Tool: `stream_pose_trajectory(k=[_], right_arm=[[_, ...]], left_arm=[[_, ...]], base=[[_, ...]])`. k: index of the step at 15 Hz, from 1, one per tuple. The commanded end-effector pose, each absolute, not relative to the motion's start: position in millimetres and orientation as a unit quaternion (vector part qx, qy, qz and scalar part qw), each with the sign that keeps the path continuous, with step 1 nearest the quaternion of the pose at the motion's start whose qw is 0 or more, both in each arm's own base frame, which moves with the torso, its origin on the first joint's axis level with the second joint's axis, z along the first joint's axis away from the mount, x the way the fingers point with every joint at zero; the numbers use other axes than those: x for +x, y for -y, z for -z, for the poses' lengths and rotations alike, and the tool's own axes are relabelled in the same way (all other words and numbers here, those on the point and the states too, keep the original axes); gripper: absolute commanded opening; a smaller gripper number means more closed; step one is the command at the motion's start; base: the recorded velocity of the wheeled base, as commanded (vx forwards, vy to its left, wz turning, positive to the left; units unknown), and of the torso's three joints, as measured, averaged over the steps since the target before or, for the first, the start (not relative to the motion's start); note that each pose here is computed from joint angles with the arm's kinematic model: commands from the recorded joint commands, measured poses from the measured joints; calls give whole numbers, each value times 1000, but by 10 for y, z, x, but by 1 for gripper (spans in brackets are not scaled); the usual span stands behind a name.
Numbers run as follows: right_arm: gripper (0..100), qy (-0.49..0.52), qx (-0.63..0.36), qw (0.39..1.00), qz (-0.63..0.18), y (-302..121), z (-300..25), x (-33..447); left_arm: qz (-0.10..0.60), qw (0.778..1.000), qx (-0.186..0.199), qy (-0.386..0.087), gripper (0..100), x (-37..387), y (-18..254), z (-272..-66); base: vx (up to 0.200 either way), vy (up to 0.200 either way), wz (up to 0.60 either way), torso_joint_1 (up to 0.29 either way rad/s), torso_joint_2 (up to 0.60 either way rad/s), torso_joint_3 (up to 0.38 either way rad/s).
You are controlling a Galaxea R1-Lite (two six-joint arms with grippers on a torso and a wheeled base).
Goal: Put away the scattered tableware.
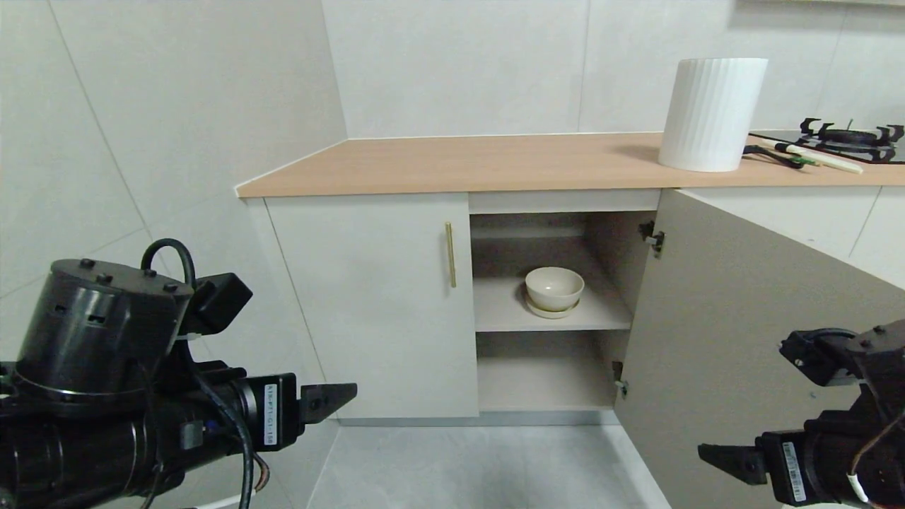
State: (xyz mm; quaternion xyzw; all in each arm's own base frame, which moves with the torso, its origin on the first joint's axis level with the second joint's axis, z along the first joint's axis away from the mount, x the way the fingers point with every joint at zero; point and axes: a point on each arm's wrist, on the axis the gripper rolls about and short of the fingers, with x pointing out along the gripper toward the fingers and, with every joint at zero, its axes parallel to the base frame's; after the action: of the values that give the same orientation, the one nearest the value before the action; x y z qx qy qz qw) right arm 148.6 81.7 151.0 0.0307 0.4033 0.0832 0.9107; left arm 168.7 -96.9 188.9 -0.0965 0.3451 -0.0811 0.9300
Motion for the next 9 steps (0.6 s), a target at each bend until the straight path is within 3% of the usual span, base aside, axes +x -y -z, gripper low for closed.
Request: stream_pose_trajectory(k=[1,5,9], right_arm=[[100,-407,30,909,-84,-800,-1579,1461],[100,-419,30,906,-45,-688,-1610,1510],[100,-411,6,911,8,-435,-1687,1522]], left_arm=[[80,930,-96,-347,100,1691,971,-1882],[80,929,-96,-347,100,1693,972,-1879],[80,929,-96,-348,100,1695,974,-1876]], base=[[0,-200,0,-2,-2,2],[0,-200,0,0,2,-2],[0,0,0,0,0,0]])
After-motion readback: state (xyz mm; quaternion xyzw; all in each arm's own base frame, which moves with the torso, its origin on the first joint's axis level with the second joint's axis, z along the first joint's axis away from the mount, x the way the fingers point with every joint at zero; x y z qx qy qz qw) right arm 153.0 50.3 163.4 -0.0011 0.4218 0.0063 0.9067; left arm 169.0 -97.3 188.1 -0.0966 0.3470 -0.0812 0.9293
